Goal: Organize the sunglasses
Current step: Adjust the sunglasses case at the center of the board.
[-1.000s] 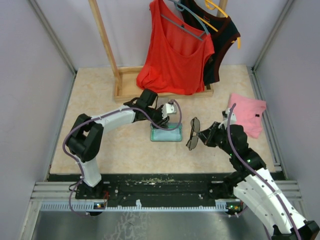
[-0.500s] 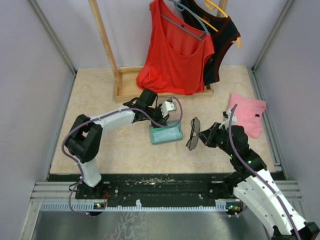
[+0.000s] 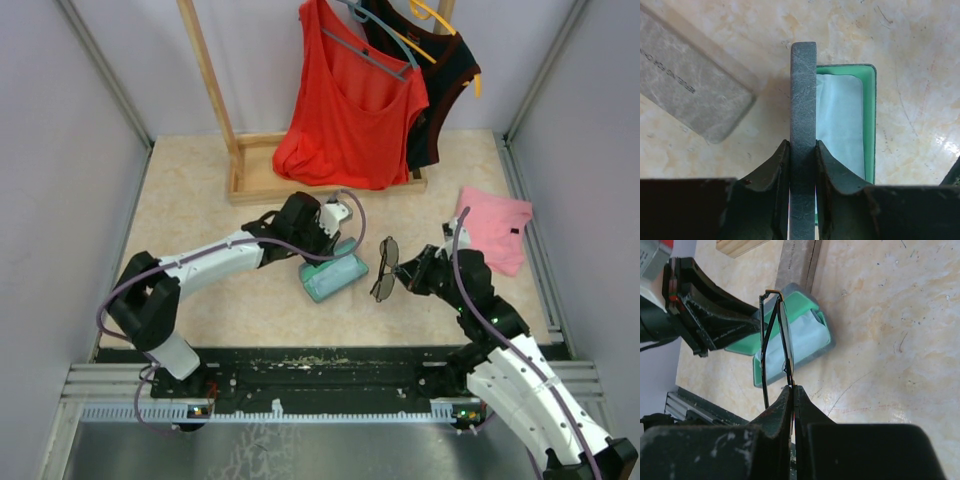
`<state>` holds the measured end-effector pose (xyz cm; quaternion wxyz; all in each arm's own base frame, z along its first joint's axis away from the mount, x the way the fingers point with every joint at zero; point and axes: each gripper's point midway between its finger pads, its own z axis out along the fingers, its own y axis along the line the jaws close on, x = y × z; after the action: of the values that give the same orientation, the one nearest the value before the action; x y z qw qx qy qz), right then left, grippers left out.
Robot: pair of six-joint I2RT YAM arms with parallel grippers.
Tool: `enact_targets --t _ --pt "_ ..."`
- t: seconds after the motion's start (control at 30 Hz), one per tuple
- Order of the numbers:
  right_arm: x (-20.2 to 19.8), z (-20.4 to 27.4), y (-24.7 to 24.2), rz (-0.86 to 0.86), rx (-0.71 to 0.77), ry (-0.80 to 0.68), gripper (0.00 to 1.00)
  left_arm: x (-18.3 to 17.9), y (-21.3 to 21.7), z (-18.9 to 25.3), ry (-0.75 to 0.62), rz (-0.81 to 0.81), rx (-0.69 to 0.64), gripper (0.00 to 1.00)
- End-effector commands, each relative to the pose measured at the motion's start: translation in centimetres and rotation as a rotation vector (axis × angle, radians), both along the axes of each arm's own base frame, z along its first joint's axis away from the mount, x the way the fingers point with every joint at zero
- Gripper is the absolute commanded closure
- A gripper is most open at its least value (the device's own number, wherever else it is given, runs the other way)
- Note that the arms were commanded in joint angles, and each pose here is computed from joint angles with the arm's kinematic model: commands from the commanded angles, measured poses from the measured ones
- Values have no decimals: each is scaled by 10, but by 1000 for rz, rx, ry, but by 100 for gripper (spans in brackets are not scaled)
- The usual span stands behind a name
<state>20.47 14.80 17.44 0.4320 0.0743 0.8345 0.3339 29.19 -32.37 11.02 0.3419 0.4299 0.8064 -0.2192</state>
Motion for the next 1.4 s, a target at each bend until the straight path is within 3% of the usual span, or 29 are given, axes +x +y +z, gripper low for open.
enact_targets --t 0.0,0.43,0.67,0.77,1.1,1.37 --pt "8 16 5 1 38 -52 100 -8 -6 17 -6 181 -77 82" --pt "12 10 12 4 74 -12 100 -10 51 7 -44 780 -130 96" --pt "15 7 26 42 125 39 100 -24 64 -10 -16 928 -169 94" --pt "17 3 31 53 135 64 100 -27 65 -18 -14 944 -153 90" --pt "22 0 71 124 137 89 100 -37 55 -19 48 913 -212 61" --pt "38 -9 99 189 142 103 100 -38 50 -6 51 875 -260 49"
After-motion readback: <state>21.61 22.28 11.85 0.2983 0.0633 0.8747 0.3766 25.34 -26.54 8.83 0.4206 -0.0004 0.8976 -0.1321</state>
